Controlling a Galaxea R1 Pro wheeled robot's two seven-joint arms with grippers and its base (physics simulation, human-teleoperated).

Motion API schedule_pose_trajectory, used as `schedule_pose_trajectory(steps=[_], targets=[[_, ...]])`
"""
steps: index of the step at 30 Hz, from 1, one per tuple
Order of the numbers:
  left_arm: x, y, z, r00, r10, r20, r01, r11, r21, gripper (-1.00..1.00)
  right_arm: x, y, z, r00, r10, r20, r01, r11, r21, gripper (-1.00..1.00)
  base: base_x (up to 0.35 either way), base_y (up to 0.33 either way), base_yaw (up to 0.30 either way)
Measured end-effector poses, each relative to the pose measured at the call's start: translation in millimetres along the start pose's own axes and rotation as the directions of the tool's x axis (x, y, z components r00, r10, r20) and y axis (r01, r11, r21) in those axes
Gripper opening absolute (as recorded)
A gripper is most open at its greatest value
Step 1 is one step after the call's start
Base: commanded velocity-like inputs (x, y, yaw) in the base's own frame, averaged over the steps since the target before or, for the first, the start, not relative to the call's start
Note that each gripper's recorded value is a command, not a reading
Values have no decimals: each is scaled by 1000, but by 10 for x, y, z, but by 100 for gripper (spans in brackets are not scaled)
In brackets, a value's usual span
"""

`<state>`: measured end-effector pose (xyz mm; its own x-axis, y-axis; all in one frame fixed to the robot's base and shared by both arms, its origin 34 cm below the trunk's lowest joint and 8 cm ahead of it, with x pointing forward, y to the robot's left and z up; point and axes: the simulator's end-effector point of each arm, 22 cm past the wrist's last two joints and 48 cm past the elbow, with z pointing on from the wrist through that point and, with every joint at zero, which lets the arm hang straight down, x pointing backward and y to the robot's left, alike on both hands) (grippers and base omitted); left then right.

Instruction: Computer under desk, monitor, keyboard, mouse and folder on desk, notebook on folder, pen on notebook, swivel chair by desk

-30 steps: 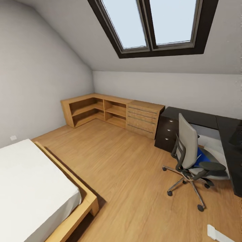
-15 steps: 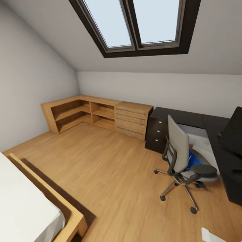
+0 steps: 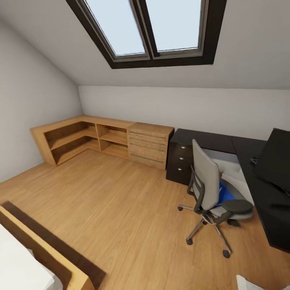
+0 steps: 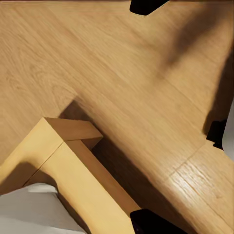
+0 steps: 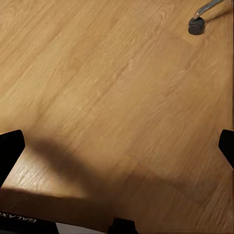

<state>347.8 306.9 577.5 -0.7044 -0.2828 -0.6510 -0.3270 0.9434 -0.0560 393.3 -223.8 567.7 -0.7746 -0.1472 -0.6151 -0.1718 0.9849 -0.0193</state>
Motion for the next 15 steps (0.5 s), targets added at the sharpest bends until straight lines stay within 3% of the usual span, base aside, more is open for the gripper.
schedule_pose_trajectory(steps=[15], targets=[[-6, 18, 1, 1000, 0, 1, 0, 1000, -4, 100, -6, -32, 1, 1000, 10, 2, -10, 1000, 9, 100, 0, 0, -262]])
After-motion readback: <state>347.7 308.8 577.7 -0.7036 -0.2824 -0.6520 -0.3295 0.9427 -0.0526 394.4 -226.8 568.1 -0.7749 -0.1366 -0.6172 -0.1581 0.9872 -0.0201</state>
